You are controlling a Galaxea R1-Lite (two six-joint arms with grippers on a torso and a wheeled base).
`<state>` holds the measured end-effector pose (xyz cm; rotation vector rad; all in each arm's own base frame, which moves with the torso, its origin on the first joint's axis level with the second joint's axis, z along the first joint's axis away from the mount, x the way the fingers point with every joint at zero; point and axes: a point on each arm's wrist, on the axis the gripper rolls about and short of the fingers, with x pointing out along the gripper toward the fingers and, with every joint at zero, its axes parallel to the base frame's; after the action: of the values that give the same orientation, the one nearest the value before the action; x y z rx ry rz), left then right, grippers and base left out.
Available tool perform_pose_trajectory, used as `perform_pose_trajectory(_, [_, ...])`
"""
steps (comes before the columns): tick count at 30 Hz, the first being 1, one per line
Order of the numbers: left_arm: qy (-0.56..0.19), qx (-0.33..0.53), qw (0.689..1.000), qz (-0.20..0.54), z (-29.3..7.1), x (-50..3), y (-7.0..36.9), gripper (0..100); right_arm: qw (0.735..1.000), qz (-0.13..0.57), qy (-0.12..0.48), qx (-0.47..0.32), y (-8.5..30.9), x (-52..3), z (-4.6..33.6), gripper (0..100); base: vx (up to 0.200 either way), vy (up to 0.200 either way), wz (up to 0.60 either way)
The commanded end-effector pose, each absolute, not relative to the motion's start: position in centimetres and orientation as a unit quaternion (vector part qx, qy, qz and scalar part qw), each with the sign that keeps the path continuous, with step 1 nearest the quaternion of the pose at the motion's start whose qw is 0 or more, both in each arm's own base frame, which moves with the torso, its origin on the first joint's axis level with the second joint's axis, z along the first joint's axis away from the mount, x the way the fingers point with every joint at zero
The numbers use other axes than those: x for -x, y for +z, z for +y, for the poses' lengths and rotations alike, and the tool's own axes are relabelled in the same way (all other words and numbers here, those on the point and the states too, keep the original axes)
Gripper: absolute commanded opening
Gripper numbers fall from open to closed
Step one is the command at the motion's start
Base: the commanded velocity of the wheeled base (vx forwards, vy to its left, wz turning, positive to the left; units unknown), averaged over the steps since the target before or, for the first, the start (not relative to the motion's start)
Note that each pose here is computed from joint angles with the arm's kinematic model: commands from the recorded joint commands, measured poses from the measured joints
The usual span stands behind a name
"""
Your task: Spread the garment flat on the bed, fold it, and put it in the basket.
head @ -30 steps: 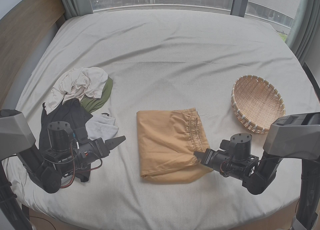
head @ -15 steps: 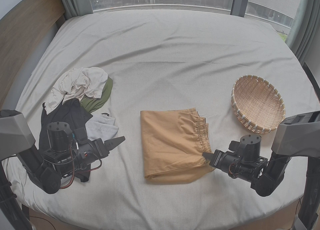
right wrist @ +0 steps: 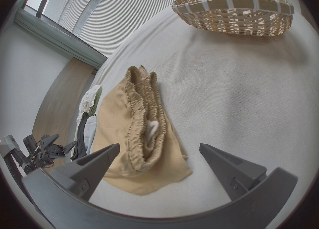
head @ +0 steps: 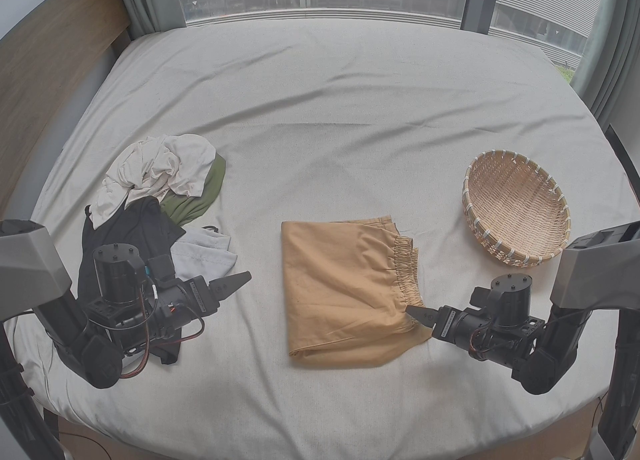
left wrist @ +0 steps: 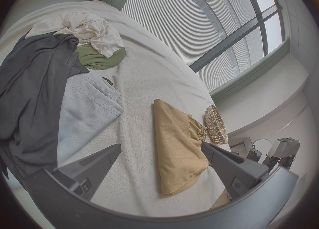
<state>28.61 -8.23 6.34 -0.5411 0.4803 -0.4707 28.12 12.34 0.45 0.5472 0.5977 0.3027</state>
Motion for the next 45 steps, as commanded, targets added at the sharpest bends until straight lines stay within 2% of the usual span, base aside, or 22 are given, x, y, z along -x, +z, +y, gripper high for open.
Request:
perform_pose_trajectory(1, [-0.229, 0.262, 0.908, 0.234, -8.2, -28.5, 6.3, 100, 0.905, 0.296, 0.148, -0.266, 0.0, -28.3, 12.4, 100, 0.0, 0.0, 0.0])
perform_pose_trajectory(8, [-0.23, 0.264, 0.909, 0.226, -8.2, -28.5, 6.3, 100, 0.889, 0.286, 0.202, -0.295, -0.5, -29.4, 14.3, 100, 0.0, 0.0, 0.0])
perform_pose_trajectory(18, [-0.229, 0.264, 0.909, 0.227, -8.1, -28.3, 6.3, 100, 0.864, 0.3, 0.24, -0.324, -1.1, -30.1, 15.4, 100, 0.0, 0.0, 0.0])
perform_pose_trajectory(24, [-0.227, 0.264, 0.909, 0.23, -8.0, -28.1, 6.2, 100, 0.866, 0.278, 0.25, -0.333, -0.9, -30.5, 15.5, 100, 0.0, 0.0, 0.0])
perform_pose_trajectory(25, [-0.227, 0.264, 0.908, 0.231, -8.0, -28.1, 6.2, 100, 0.866, 0.279, 0.25, -0.332, -1.0, -30.5, 15.5, 0, 0.0, 0.0, 0.0])
perform_pose_trajectory(33, [-0.228, 0.266, 0.909, 0.227, -7.8, -27.4, 6.0, 100, 0.863, 0.281, 0.251, -0.336, -0.4, -29.8, 15.3, 0, 0.0, 0.0, 0.0])
perform_pose_trajectory(34, [-0.228, 0.267, 0.909, 0.226, -7.7, -27.2, 6.0, 100, 0.859, 0.261, 0.271, -0.348, 1.4, -28.9, 15.1, 0, 0.0, 0.0, 0.0])
perform_pose_trajectory(38, [-0.23, 0.278, 0.907, 0.217, -7.6, -26.8, 6.1, 100, 0.845, 0.259, 0.31, -0.35, 3.7, -26.8, 14.9, 0, 0.0, 0.0, 0.0])
perform_pose_trajectory(39, [-0.23, 0.278, 0.907, 0.217, -7.6, -26.8, 6.1, 100, 0.845, 0.259, 0.31, -0.35, 3.7, -26.8, 14.9, 0, 0.0, 0.0, 0.0])
perform_pose_trajectory(43, [-0.241, 0.279, 0.907, 0.204, -7.5, -25.9, 6.2, 100, 0.843, 0.206, 0.351, -0.351, 7.7, -25.5, 15.1, 0, 0.0, 0.0, 0.0])
perform_pose_trajectory(45, [-0.241, 0.279, 0.907, 0.203, -7.5, -25.8, 6.2, 100, 0.843, 0.202, 0.354, -0.351, 8.0, -25.4, 15.2, 0, 0.0, 0.0, 0.0])
